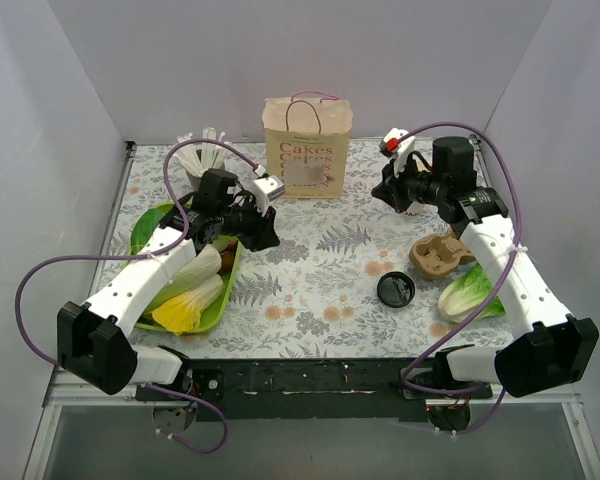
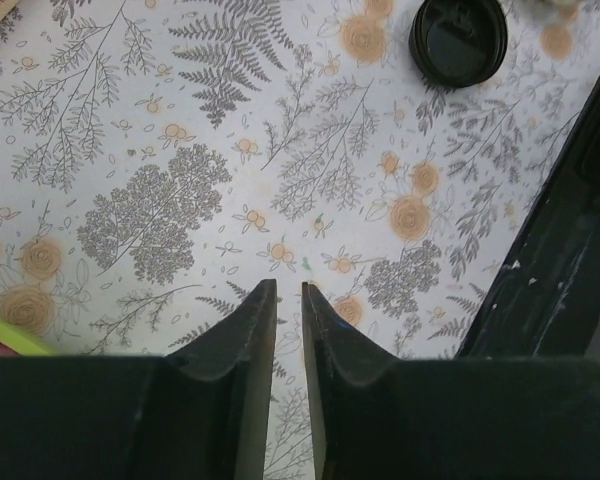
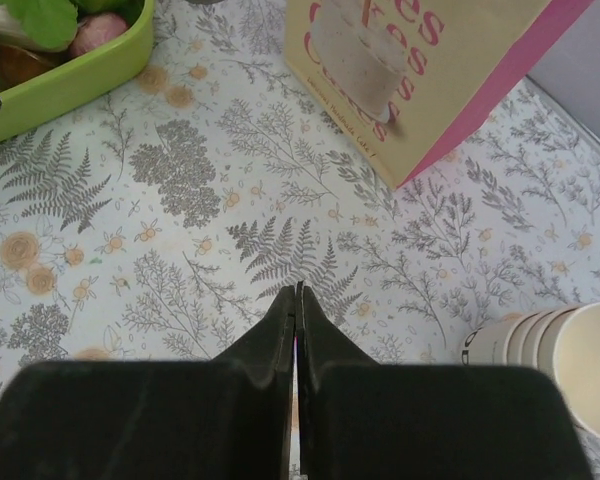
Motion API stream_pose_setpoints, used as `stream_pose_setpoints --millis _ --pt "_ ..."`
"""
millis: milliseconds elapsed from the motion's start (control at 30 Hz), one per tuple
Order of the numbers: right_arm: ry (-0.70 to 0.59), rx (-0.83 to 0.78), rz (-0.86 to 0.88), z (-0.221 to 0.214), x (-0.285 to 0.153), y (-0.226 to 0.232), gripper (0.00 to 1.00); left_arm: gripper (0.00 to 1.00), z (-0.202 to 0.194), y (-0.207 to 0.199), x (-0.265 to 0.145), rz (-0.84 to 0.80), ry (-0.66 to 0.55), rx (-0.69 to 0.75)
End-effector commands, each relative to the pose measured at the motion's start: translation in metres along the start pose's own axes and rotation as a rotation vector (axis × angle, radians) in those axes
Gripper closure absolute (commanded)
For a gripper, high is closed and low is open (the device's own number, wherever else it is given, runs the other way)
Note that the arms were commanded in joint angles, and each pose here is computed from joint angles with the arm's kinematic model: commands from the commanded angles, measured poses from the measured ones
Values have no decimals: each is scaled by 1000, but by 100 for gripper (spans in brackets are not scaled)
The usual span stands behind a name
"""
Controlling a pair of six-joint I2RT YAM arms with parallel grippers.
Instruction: Pack the takeout coffee
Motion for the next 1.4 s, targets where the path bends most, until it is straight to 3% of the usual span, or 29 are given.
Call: stream_pose_setpoints --millis 0,33,267,433,733,900,1133,1367 --pt "-44 2 13 3 -5 9 99 94 -14 -2 -2 -14 45 37" --pt "-42 6 11 1 -5 10 99 100 -18 -1 -2 -6 60 31" --pt "-34 22 15 -6 -4 14 99 100 -47 17 2 112 160 93" --pt "-32 35 35 -7 -1 15 99 100 -67 40 18 216 313 48" --pt "-23 57 42 -14 2 19 99 100 -89 64 19 370 434 130" --pt "-18 81 43 -19 2 21 99 100 -96 68 7 430 444 199" --pt "-10 100 43 -24 5 22 99 100 -110 95 -10 585 471 150" --pt "-1 123 49 -29 6 26 99 100 -106 109 -23 640 446 130"
Point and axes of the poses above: each gripper's point midway between its finger pads, its own x axis out along the fingers, its own y axis along the line the jaws close on, z = x × y, the point moved 9 cm from there along -x, back along the fingers, and after that the axes turned 8 degrees about -x, right-handed, at the moved point
